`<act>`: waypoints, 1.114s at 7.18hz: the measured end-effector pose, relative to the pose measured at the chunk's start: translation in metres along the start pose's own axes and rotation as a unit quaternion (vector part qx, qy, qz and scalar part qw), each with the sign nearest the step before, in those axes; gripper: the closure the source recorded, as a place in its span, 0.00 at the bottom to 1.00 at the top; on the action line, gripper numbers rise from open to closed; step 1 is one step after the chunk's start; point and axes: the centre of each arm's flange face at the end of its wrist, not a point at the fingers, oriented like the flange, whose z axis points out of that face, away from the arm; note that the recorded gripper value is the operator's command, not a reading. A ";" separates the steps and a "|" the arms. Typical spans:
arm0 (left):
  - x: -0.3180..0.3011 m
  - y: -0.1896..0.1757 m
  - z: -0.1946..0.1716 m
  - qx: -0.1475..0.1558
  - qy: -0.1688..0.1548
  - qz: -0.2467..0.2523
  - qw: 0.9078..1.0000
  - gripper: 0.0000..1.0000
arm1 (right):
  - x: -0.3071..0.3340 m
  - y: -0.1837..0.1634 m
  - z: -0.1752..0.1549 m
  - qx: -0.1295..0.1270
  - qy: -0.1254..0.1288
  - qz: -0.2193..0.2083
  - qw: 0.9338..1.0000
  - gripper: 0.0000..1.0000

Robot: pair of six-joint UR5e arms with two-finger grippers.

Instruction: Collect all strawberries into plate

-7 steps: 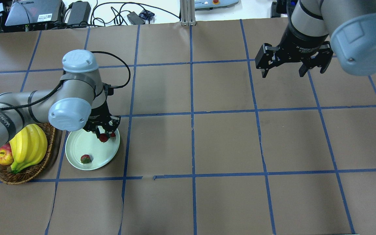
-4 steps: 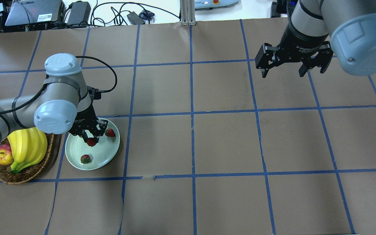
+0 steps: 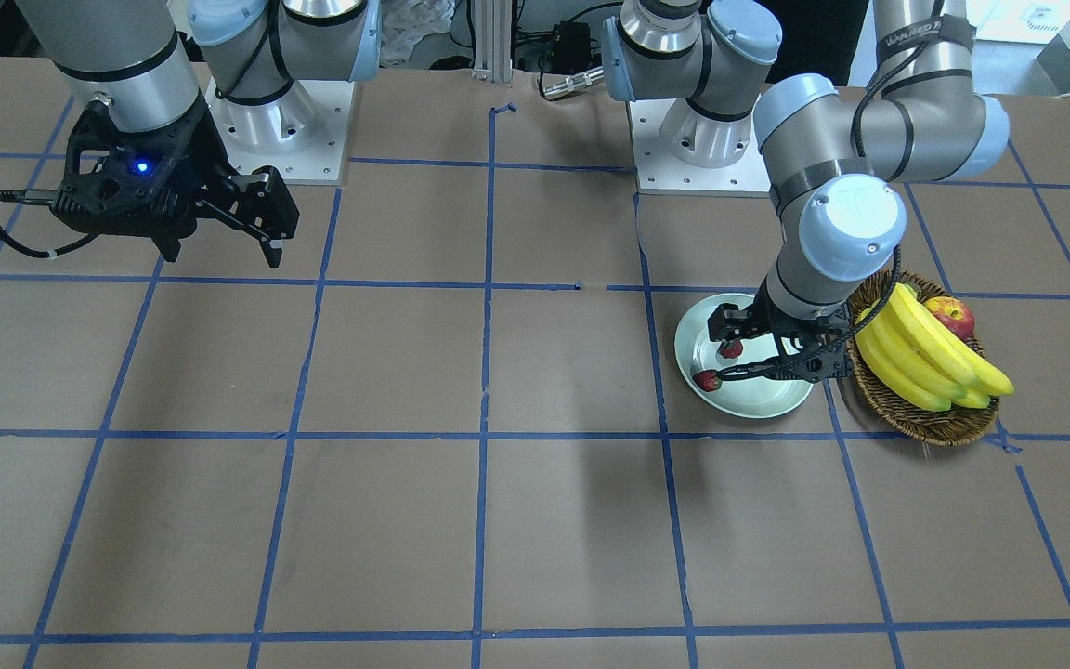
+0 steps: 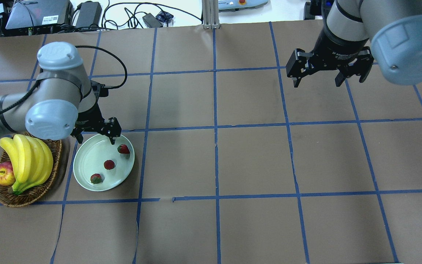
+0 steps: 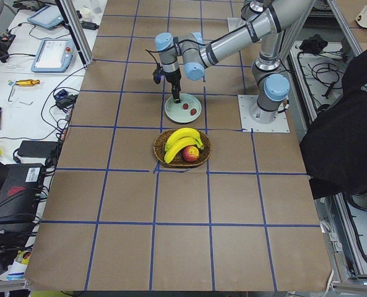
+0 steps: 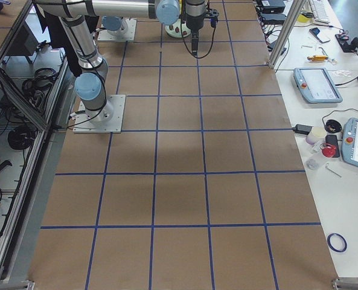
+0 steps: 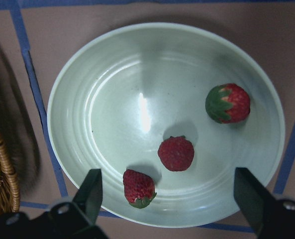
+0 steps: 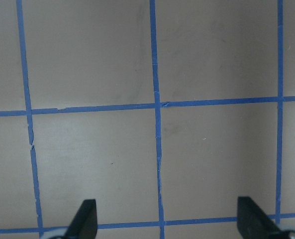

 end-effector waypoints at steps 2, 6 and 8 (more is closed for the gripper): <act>-0.008 -0.004 -0.102 0.035 0.010 -0.005 0.999 0.00 | 0.000 0.000 0.000 0.000 -0.001 0.000 1.000 0.00; 0.088 0.030 -0.198 0.108 0.039 0.034 0.993 0.00 | 0.000 0.001 0.001 -0.002 -0.002 0.001 1.000 0.00; 0.094 0.037 -0.205 0.117 0.054 0.016 0.992 0.00 | 0.000 0.000 0.000 0.000 -0.002 0.000 1.000 0.00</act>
